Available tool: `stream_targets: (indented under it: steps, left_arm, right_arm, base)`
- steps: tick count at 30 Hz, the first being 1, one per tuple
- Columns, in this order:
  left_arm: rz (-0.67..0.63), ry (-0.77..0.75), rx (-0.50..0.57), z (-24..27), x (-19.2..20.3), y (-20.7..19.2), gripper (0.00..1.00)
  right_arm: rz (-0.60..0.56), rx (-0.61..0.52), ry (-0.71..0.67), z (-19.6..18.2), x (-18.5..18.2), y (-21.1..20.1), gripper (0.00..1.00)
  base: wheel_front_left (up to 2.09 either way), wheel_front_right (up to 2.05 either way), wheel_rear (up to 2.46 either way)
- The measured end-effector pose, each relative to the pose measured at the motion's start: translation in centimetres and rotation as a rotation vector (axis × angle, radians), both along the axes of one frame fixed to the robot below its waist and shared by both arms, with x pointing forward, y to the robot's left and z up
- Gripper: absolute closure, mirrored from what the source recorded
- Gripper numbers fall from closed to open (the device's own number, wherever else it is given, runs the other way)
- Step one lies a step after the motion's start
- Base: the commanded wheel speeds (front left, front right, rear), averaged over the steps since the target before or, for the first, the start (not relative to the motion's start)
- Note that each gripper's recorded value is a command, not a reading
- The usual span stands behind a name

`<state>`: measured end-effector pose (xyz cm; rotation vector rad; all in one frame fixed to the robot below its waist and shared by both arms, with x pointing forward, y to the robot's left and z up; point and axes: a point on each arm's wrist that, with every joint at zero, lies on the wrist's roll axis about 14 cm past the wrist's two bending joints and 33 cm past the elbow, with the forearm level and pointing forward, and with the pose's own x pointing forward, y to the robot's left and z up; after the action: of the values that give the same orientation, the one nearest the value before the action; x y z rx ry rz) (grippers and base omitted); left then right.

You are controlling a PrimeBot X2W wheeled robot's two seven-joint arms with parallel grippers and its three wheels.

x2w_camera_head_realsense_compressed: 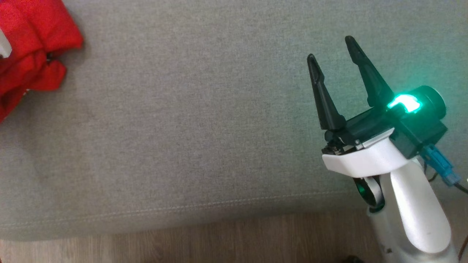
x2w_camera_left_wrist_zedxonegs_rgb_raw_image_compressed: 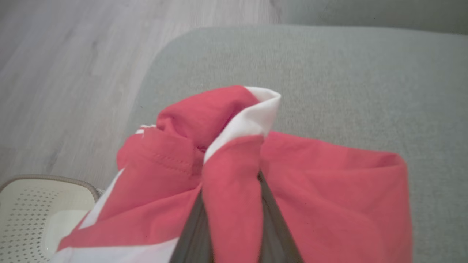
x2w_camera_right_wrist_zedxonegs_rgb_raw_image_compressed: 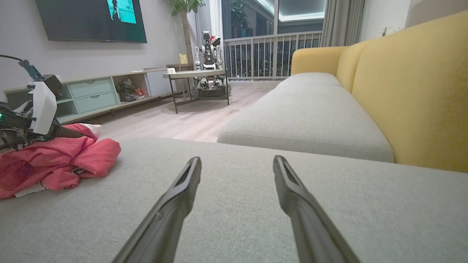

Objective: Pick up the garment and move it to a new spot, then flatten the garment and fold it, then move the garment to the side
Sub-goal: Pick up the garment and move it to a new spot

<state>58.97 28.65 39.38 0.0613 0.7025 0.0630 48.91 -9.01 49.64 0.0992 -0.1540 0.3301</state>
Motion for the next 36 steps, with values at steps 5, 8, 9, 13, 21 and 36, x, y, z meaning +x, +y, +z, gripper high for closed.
stream_targets:
  steps: [5, 8, 9, 13, 21, 36]
  left_arm:
    - [0.006, -0.19, -0.025, 4.7, 1.0, 0.0, 1.0]
    - [0.007, -0.271, -0.048, 6.7, 1.2, -0.5, 1.0]
    - [-0.005, -0.363, -0.065, 9.1, 1.4, -1.2, 1.0]
    - [-0.013, -0.505, -0.092, 13.1, 1.5, -1.9, 1.0]
    - [-0.056, -0.81, -0.196, 22.4, -0.7, -4.7, 1.0]
    - [-0.469, -0.81, -0.523, 24.9, -6.2, -26.1, 1.0]
  right_arm:
    - [0.007, 0.003, -0.037, 1.8, -0.5, 0.3, 0.0]
    - [0.009, 0.004, -0.049, 2.5, -0.8, 0.4, 0.0]
    - [0.011, 0.007, -0.061, 3.1, -1.1, 0.5, 0.0]
    - [0.017, 0.018, -0.068, 3.9, -1.9, 0.7, 0.0]
    - [0.007, 0.044, -0.113, 6.6, -4.0, 0.3, 0.0]
    - [-0.191, 0.031, -0.206, 10.6, -7.5, -6.8, 0.0]
  base:
    - [0.0, 0.0, 0.0]
    - [0.0, 0.0, 0.0]
    - [0.0, 0.0, 0.0]
    - [0.0, 0.0, 0.0]
    - [0.0, 0.0, 0.0]
    - [0.0, 0.0, 0.0]
